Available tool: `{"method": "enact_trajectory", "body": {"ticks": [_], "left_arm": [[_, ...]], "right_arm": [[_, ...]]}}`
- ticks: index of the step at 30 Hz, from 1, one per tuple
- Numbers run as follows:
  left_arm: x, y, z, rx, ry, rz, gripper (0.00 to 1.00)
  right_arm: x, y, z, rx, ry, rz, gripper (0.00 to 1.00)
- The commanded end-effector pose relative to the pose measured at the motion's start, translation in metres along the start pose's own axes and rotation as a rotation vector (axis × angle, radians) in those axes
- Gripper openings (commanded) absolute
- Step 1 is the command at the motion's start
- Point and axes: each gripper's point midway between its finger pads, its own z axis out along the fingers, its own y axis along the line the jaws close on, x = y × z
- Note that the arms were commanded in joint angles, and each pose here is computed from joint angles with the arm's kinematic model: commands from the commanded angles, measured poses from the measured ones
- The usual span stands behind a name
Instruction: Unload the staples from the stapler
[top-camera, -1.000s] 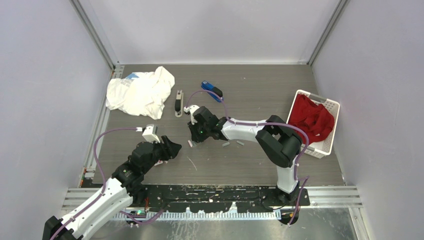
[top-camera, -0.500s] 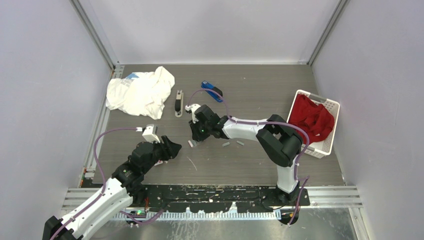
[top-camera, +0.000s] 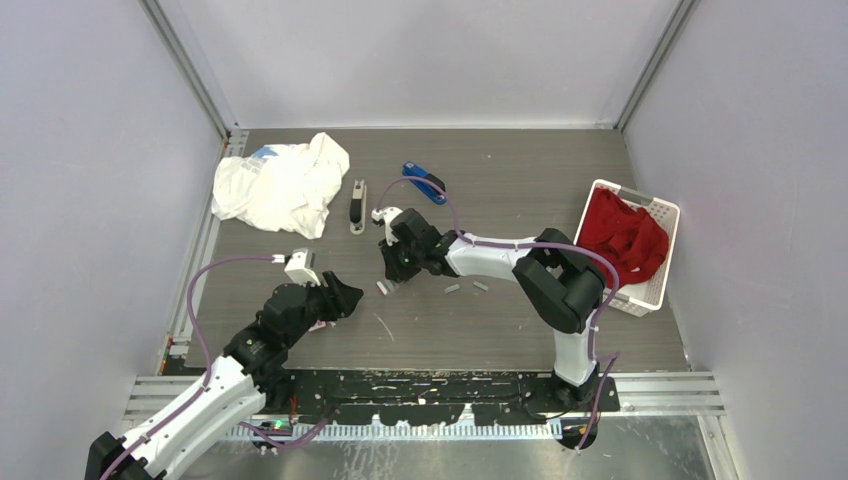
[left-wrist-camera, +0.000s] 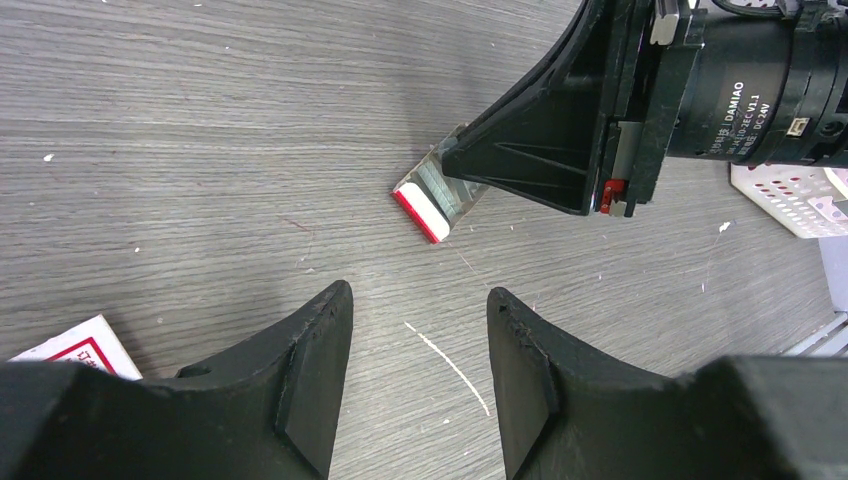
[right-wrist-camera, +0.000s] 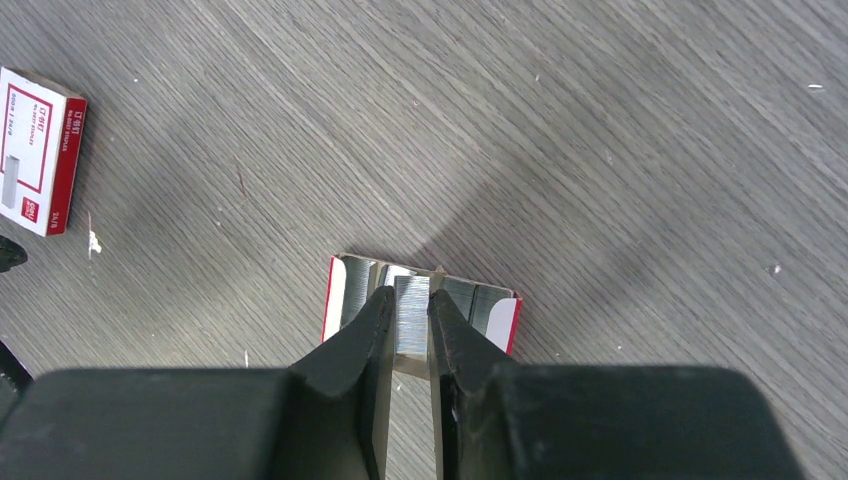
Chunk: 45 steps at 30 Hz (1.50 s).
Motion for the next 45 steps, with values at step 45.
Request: {"method": "enact_trajectory", "body": {"ticks": [45], "left_arm": [[-0.024,-0.016,-0.003,0.039,-0.066,0.008,0.52]], "right_arm": [[-0.034,0.019,-0.015,-0.073,-0.064,-0.028,0.34]]}}
